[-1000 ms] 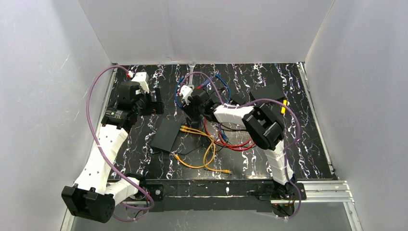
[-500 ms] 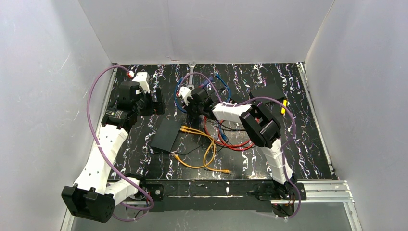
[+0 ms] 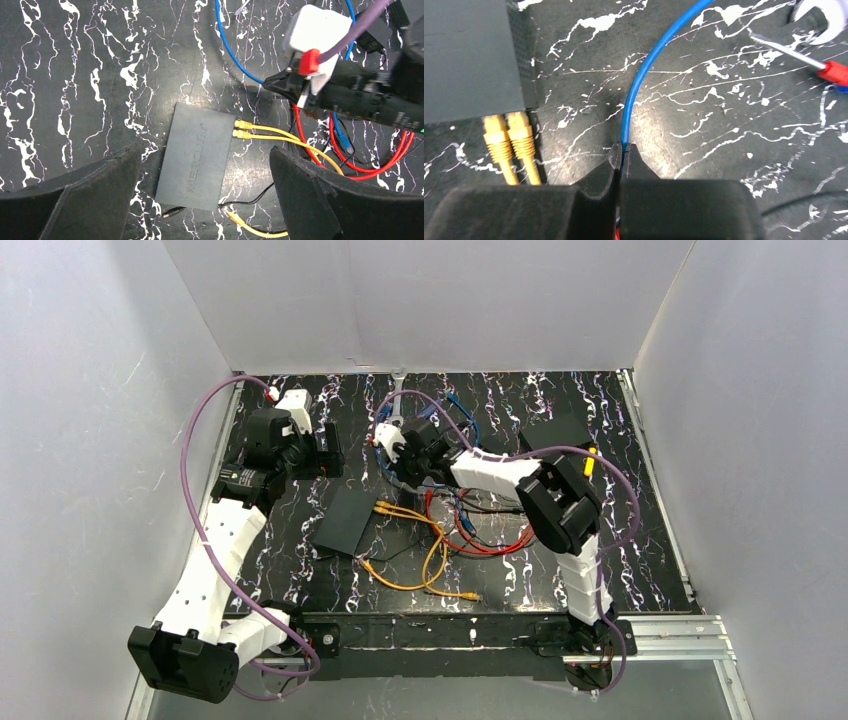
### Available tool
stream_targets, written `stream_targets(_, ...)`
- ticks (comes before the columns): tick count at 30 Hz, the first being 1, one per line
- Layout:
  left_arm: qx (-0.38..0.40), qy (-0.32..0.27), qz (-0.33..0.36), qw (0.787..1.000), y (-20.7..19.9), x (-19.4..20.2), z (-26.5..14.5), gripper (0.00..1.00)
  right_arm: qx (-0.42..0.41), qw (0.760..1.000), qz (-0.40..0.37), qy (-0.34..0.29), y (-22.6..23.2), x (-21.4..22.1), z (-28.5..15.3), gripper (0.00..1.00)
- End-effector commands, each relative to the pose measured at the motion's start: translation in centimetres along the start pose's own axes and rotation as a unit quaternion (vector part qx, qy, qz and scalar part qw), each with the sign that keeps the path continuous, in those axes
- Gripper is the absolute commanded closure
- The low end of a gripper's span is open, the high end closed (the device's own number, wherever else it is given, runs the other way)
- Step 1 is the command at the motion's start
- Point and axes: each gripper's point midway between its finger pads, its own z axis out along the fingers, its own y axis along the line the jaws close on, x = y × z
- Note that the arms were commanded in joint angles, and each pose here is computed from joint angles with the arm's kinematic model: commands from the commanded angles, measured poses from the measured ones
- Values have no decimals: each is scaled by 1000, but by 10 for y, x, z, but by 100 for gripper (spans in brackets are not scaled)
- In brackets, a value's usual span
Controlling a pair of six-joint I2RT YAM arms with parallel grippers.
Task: Insert the plug into the switch port
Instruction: Pick up the connector from the center of the board.
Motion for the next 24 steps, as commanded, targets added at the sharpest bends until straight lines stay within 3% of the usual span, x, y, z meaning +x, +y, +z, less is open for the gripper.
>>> stream_targets(1, -5, -4, 4, 1000, 2, 1, -1, 2, 19, 998, -46, -50, -14, -55, -48, 99)
stream_targets(16, 1, -5, -15, 1000, 0, 0, -1, 2, 47, 980, -74, -176, -8, -132, -176, 99)
stream_targets(20, 7, -4, -19, 1000, -2, 1, -1, 2, 41, 977, -75, -195, 3, -124, -197, 99)
stream_targets(24, 18, -4, -24, 1000, -7, 1, -1, 2, 33, 981, -68, -178, 15, -89, -203, 99)
